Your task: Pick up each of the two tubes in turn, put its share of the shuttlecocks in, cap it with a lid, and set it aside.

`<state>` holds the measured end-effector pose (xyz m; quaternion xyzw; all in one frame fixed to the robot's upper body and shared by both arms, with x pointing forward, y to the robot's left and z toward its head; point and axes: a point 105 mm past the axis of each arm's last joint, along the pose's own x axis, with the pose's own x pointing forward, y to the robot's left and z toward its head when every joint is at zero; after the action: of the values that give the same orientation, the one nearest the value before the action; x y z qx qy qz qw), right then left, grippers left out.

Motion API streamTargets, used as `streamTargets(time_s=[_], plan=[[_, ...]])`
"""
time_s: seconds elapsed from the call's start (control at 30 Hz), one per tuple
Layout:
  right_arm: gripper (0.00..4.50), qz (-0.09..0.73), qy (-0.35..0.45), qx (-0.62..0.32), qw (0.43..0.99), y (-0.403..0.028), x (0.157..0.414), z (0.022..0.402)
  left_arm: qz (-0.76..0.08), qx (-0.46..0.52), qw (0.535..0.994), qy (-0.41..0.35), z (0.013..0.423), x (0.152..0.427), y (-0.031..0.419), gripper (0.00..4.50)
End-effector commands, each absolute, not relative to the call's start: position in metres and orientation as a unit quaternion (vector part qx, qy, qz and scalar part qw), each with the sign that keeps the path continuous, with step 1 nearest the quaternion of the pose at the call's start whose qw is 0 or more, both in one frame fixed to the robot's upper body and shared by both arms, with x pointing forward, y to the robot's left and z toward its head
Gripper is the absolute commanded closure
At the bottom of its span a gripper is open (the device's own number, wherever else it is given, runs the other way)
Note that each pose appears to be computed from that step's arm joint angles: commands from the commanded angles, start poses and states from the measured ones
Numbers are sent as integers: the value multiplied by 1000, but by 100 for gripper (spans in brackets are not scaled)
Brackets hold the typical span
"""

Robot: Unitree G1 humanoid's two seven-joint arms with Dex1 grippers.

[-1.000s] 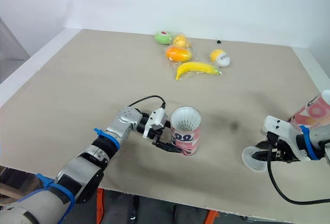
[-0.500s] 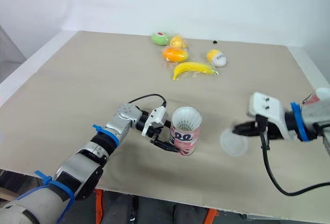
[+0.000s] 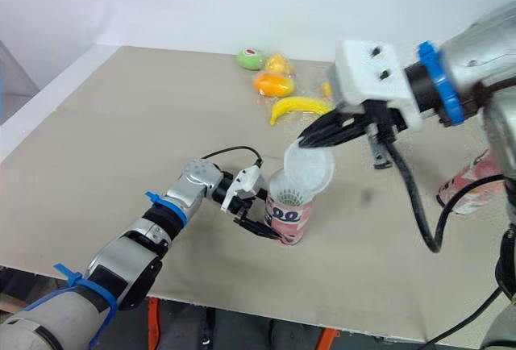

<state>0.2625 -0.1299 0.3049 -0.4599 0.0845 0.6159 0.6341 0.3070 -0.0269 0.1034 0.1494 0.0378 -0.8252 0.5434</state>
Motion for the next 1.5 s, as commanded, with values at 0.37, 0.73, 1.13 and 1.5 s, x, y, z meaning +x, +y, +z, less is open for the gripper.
streamTargets(time_s=[0.37, 0.73, 1.13, 1.5], plan=[[444, 626, 112, -493, 594, -122, 274, 285, -822, 158, 538, 101, 79, 305, -17, 136], [444, 673, 93, -467, 565, -105, 249, 285, -818, 156, 545, 100, 80, 307, -17, 136], [444, 640, 114, -516, 557, -112, 261, 274, -816, 155, 547, 102, 81, 307, -14, 136], [444, 635, 76, -537, 551, -104, 260, 308, -817, 153, 546, 102, 81, 307, -17, 136]])
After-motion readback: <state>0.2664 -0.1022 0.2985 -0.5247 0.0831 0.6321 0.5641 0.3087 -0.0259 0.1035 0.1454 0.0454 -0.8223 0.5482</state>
